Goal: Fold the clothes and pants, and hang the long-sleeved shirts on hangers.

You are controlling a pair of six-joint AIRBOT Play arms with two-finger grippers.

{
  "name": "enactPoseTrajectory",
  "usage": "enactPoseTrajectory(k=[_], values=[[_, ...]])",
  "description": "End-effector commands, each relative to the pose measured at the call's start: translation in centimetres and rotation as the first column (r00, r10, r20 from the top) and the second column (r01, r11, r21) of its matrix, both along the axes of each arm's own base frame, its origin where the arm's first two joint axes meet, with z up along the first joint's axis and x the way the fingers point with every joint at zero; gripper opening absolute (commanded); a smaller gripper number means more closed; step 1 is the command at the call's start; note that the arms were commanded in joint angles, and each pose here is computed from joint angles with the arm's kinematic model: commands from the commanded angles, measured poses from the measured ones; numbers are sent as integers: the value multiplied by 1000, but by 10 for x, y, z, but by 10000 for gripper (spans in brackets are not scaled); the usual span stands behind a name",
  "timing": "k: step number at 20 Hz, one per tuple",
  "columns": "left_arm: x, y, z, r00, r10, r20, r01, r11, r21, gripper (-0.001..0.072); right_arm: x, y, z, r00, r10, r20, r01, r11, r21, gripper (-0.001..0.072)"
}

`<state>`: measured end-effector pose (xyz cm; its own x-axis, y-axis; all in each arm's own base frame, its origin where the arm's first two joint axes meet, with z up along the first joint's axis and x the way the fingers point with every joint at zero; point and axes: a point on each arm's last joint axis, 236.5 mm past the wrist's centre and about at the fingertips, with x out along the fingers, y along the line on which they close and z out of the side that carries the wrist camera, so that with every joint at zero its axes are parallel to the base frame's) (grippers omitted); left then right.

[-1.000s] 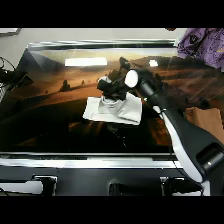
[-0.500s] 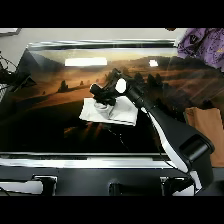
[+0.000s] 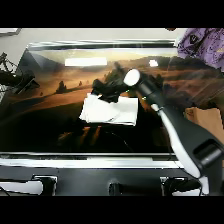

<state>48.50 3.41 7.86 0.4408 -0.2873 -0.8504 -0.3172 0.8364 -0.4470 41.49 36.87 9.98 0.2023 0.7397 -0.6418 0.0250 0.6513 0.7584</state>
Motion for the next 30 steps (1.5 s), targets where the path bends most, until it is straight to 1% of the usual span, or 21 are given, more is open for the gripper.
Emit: enactPoseTrajectory(k=[1,3,4,5,6,9,11,14,16,18,23,25,29,30], values=[[2,0,0,1000,4,6,-4,1000,1,15,-3,-85,34,994,75,74,-67,993,-95,437],[2,1,0,1000,5,8,-5,1000,1,15,-2,-179,31,993,80,91,-50,954,-297,450],[2,1,0,1000,6,9,-6,1000,1,16,-2,-228,25,995,60,82,-23,918,-396,478],[2,2,0,1000,7,8,-7,1000,1,16,-2,-265,19,997,26,69,7,901,-434,479],[2,2,0,1000,8,8,-8,1000,1,15,-1,-291,10,999,-24,48,42,912,-408,479],[3,5,0,1000,11,14,-11,1000,4,16,2,-319,-32,989,-147,-21,139,967,-215,479],[3,5,0,1000,12,15,-12,1000,4,16,-1,-313,-67,983,-174,-50,167,979,-117,480],[3,5,0,1000,12,15,-12,1000,5,16,-14,-282,-123,981,-149,-122,150,989,1,480],[3,5,0,1000,11,15,-12,1000,5,16,-16,-263,-151,980,-136,-147,143,989,43,479],[3,5,0,1000,11,15,-11,1000,4,16,-11,-246,-170,982,-121,-148,131,990,60,479],[3,5,0,1000,5,17,-5,1000,8,16,6,-214,-192,980,-147,-131,161,982,95,469],[3,5,0,1000,1,18,-1,1000,10,16,5,-195,-204,982,-137,-129,148,986,77,397],[3,4,0,999,-21,25,21,1000,20,16,3,-180,-205,986,-118,-116,126,990,65,186],[3,3,0,999,-23,24,23,1000,21,16,4,-180,-204,987,-118,-113,127,990,70,40]])
